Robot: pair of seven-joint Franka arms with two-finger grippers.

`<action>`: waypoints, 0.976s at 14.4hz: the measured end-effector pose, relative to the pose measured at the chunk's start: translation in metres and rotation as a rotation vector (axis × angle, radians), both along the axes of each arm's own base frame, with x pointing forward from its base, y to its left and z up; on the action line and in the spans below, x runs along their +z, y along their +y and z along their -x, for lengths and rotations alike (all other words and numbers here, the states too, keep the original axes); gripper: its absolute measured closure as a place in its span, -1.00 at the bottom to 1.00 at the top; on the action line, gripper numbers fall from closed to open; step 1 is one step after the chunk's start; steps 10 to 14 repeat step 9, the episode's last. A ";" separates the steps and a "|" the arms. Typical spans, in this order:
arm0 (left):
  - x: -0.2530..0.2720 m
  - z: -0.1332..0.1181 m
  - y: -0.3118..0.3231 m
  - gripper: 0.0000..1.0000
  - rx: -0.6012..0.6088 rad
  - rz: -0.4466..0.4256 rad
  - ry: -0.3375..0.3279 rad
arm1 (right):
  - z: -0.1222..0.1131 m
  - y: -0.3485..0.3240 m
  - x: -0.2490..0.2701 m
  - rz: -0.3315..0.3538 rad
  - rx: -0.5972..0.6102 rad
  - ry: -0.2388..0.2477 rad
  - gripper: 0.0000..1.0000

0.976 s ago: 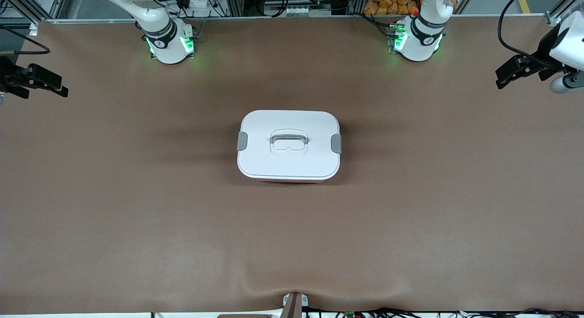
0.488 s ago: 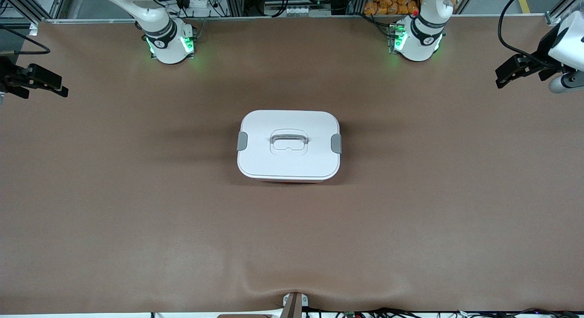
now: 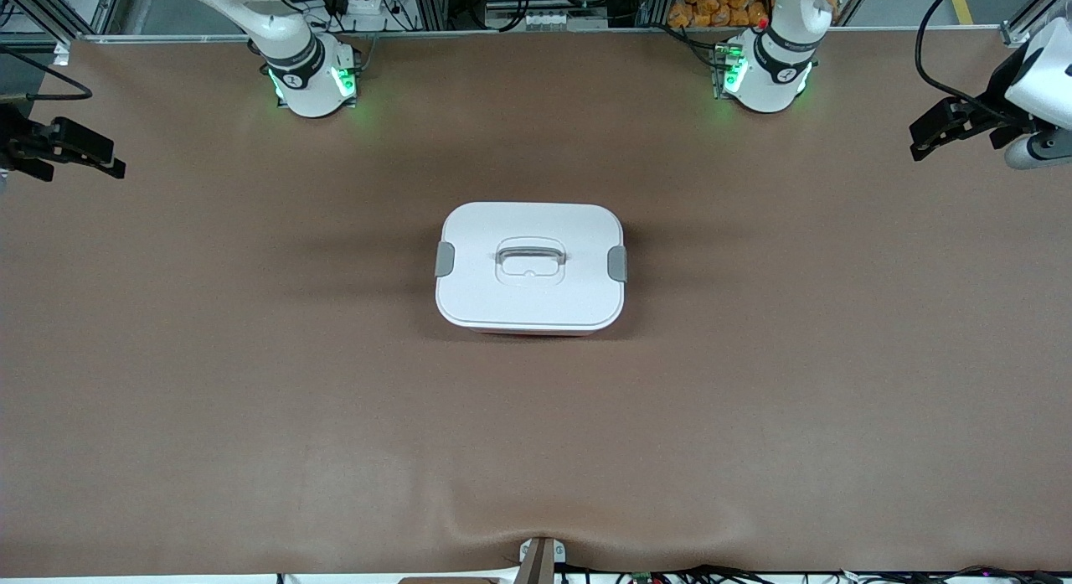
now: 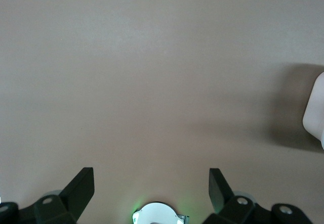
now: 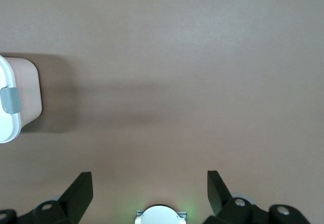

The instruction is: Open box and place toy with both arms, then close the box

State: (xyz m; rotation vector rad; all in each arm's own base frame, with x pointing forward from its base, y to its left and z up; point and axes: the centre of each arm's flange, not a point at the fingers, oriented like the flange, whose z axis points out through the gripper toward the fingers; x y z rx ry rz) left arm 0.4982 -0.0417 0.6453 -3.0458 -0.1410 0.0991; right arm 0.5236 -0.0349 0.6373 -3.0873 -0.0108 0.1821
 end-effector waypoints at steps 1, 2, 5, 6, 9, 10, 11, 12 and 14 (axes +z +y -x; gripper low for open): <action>0.000 0.000 0.000 -1.00 0.000 0.000 -0.001 | 0.000 0.000 0.000 0.000 0.000 0.000 -1.00; 0.001 0.000 0.000 -1.00 0.000 0.000 -0.002 | 0.000 0.000 0.000 0.000 0.000 0.000 -1.00; 0.002 0.000 0.000 -1.00 0.000 0.000 -0.004 | 0.000 0.000 0.000 0.000 0.000 0.000 -1.00; 0.002 0.000 0.000 -1.00 0.000 0.000 -0.004 | 0.000 0.000 0.000 0.000 0.000 0.000 -1.00; 0.003 0.000 0.000 -1.00 -0.001 0.001 -0.006 | 0.000 0.000 0.000 0.000 0.000 0.000 -1.00; 0.003 0.000 0.000 -1.00 -0.001 0.001 -0.006 | 0.000 0.000 0.000 0.000 0.000 0.000 -1.00; 0.003 0.000 0.000 -1.00 -0.001 0.001 -0.006 | 0.000 0.000 0.000 0.000 0.000 0.000 -1.00; 0.003 0.000 0.000 -1.00 -0.001 0.001 -0.006 | 0.000 0.000 0.000 0.000 0.000 0.000 -1.00; 0.003 0.000 0.000 -1.00 -0.001 0.001 -0.006 | 0.000 0.000 0.000 0.000 0.000 0.000 -1.00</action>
